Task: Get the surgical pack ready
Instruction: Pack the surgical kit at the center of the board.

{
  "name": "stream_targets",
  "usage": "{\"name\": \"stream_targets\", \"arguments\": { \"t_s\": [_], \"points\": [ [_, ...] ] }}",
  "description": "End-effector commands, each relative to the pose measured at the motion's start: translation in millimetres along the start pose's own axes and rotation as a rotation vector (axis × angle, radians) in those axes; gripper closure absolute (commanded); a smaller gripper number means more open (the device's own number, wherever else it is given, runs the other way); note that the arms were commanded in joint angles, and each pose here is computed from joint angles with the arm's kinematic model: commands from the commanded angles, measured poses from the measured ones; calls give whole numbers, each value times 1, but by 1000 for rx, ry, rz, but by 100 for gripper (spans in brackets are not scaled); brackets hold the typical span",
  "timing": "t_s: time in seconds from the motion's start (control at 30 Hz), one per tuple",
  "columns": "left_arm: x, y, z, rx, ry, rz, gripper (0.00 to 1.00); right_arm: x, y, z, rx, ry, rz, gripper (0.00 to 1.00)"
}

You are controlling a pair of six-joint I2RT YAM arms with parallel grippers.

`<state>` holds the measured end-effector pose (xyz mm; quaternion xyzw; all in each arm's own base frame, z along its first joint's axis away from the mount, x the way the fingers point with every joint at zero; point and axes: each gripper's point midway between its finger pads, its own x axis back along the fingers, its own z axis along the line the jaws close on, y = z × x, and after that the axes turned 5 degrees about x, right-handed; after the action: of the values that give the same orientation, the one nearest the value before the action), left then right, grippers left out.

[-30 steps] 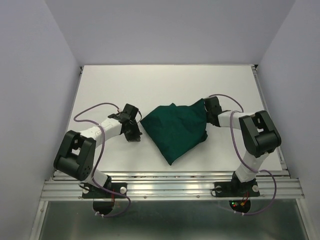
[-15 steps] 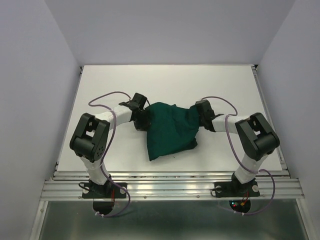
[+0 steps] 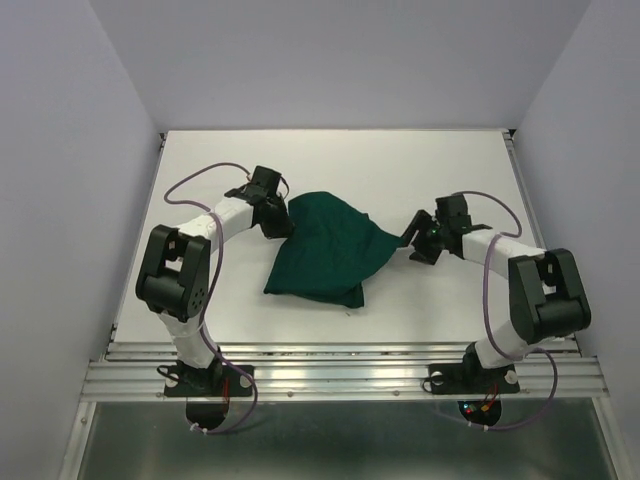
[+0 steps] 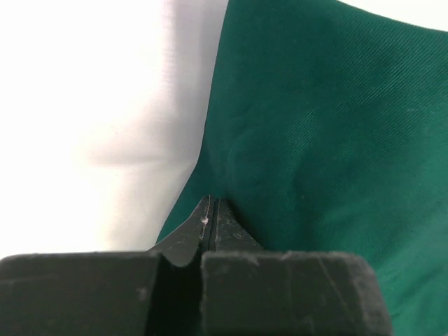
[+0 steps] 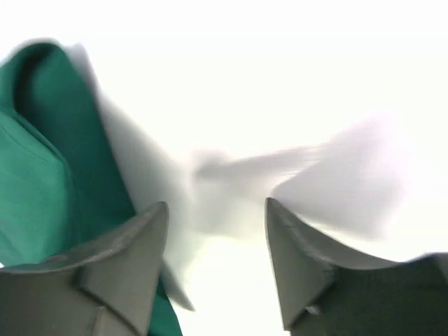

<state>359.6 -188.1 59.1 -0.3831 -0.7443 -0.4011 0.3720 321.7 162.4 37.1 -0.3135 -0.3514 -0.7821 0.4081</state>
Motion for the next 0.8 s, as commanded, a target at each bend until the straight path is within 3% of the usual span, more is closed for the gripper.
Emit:
{"name": "stream_targets", "arguments": {
  "t_s": [0.0, 0.33, 0.67, 0.77],
  "points": [
    [21, 7, -8, -18, -64, -25, 100, 31, 17, -11, 56, -20, -39, 28],
    [15, 4, -9, -19, -77, -2, 100, 79, 48, 47, 20, 171, -207, 15],
    [18, 8, -14, -19, -98, -8, 100, 60, -19, 56, -122, 326, -15, 12],
    [24, 12, -16, -23, -99, -27, 100, 59, -35, 67, -85, 351, -11, 14]
  ]
}}
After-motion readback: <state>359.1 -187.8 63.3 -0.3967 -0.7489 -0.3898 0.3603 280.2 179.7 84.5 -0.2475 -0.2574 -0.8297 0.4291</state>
